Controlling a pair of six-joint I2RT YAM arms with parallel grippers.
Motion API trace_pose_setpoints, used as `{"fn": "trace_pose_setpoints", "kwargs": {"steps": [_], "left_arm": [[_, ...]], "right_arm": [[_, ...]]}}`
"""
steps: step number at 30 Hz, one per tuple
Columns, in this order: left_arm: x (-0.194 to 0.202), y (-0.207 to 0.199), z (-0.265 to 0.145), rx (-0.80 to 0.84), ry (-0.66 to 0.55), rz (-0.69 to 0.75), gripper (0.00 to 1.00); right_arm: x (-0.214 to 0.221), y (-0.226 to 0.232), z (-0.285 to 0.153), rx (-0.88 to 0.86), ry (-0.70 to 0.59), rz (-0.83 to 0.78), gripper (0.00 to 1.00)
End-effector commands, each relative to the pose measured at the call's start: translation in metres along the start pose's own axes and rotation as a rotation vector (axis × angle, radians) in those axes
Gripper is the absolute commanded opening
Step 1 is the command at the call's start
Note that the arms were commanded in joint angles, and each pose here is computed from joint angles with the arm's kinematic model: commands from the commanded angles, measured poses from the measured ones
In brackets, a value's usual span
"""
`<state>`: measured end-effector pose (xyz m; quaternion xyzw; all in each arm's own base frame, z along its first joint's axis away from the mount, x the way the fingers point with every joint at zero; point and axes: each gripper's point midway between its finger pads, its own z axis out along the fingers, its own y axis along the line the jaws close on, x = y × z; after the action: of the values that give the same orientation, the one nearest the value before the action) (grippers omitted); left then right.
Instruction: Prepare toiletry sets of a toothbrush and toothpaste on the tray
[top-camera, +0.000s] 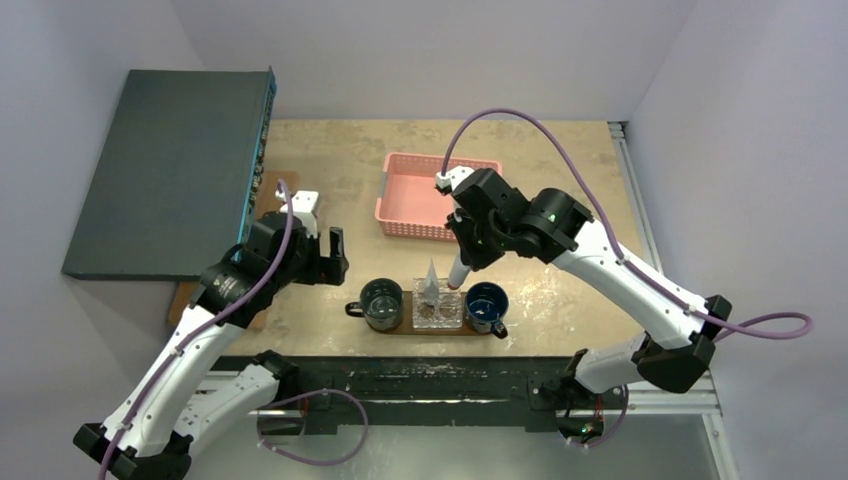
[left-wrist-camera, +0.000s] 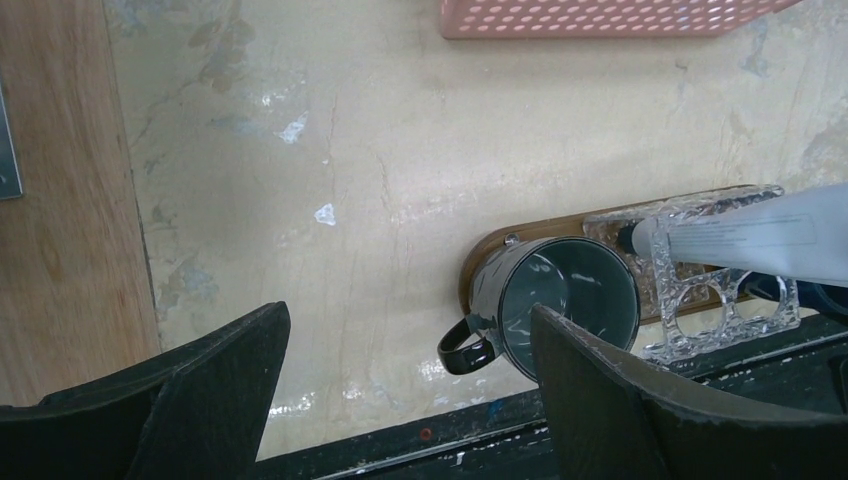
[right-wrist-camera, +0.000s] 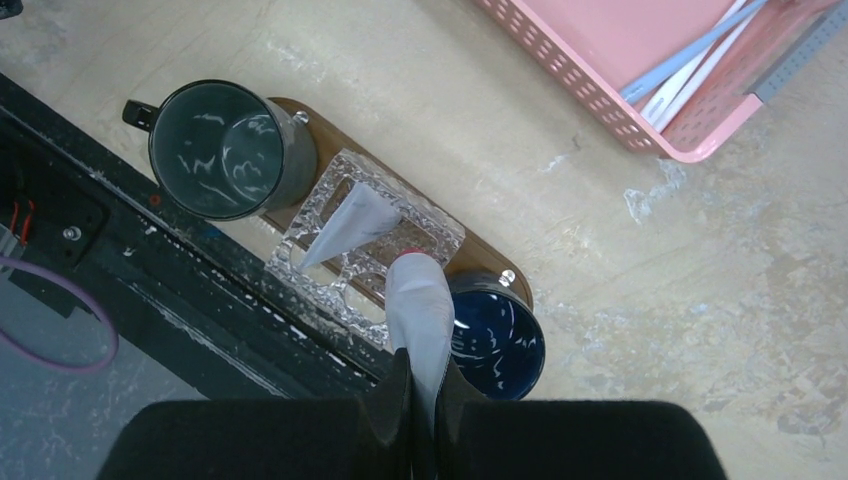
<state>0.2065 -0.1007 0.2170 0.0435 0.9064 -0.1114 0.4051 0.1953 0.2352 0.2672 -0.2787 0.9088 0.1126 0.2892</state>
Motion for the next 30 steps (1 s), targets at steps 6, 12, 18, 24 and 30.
{"fn": "trace_pose_setpoints", "kwargs": {"steps": [6, 12, 18, 24, 30], "left_arm": [[0.001, -0.004, 0.006, 0.034, -0.020, 0.003, 0.90], [0.006, -0.001, 0.010, 0.028, -0.024, 0.010, 0.90], [0.005, -0.003, 0.010, 0.039, -0.028, 0.017, 0.90], [0.006, -0.003, 0.011, 0.038, -0.025, 0.021, 0.90], [0.005, -0.003, 0.012, 0.040, -0.024, 0.025, 0.90]], "right_arm": [[-0.011, 0.010, 0.010, -0.005, -0.047, -0.003, 0.00], [-0.011, 0.018, 0.019, -0.014, -0.042, -0.001, 0.00], [-0.010, 0.022, 0.029, -0.009, -0.024, -0.013, 0.00], [-0.007, 0.023, 0.034, 0.004, -0.009, -0.022, 0.00], [-0.003, 0.022, 0.041, 0.023, 0.005, -0.028, 0.00]]}}
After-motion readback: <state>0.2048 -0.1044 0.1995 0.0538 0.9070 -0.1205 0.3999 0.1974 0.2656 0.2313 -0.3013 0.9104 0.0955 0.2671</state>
